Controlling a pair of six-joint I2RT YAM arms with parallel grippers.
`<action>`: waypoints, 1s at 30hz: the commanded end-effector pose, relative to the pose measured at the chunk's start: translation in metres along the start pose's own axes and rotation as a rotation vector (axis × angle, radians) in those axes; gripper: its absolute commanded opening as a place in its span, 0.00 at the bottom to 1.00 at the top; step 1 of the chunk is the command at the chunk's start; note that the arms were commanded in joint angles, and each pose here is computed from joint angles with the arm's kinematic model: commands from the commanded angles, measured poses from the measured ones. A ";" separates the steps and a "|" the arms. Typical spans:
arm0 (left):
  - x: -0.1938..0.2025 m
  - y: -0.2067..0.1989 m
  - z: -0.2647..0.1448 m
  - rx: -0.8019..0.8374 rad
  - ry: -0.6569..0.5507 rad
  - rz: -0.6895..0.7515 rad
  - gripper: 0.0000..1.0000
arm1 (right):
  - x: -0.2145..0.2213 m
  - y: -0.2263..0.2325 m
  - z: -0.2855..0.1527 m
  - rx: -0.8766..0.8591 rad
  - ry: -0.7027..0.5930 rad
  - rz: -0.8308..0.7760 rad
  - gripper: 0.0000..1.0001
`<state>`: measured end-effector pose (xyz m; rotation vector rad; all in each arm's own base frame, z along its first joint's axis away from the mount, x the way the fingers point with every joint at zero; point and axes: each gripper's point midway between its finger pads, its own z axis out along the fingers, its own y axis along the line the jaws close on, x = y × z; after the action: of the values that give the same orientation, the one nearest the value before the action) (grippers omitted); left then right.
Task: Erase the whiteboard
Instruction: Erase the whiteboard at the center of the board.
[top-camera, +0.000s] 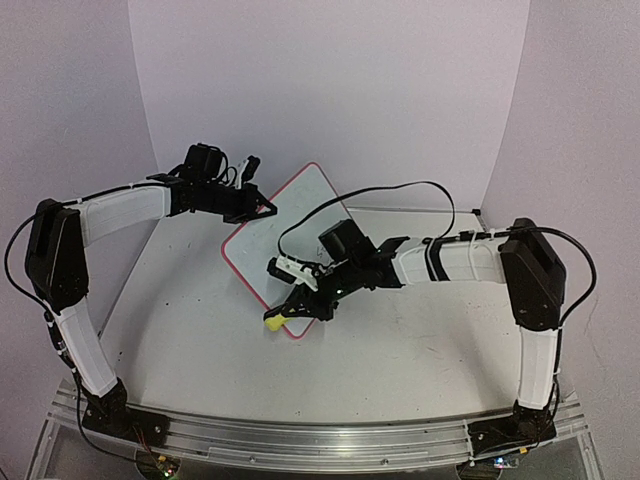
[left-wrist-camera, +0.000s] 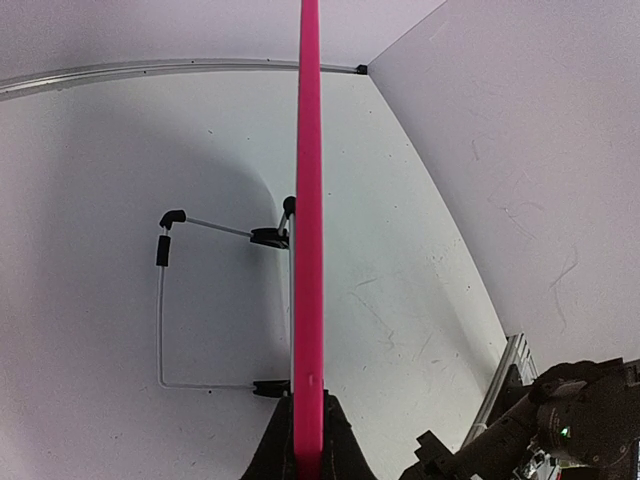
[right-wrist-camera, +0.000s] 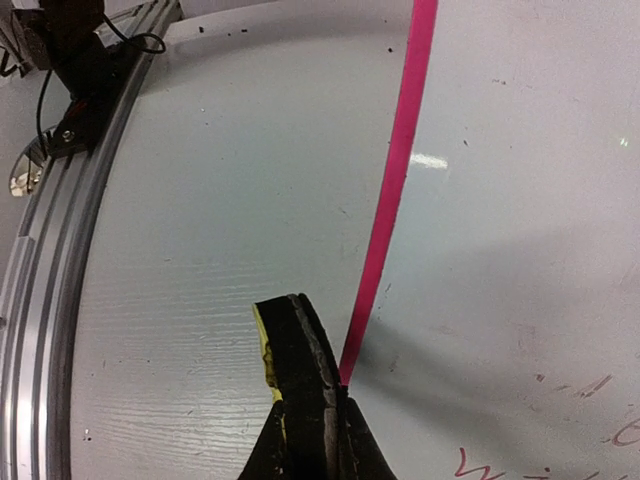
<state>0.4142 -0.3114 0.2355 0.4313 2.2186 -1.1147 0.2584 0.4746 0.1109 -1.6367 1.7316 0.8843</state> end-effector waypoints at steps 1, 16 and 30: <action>0.027 -0.021 0.003 0.047 0.085 -0.003 0.00 | -0.049 0.010 -0.042 -0.079 -0.146 -0.026 0.00; 0.029 -0.019 0.004 0.044 0.089 -0.007 0.00 | -0.009 -0.038 -0.010 0.035 -0.021 0.045 0.00; 0.030 -0.017 0.007 0.049 0.097 -0.011 0.00 | 0.010 -0.021 0.006 -0.038 0.024 0.056 0.00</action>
<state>0.4138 -0.3116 0.2356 0.4439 2.2137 -1.1113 0.2917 0.4687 0.1154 -1.5827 1.7764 0.9199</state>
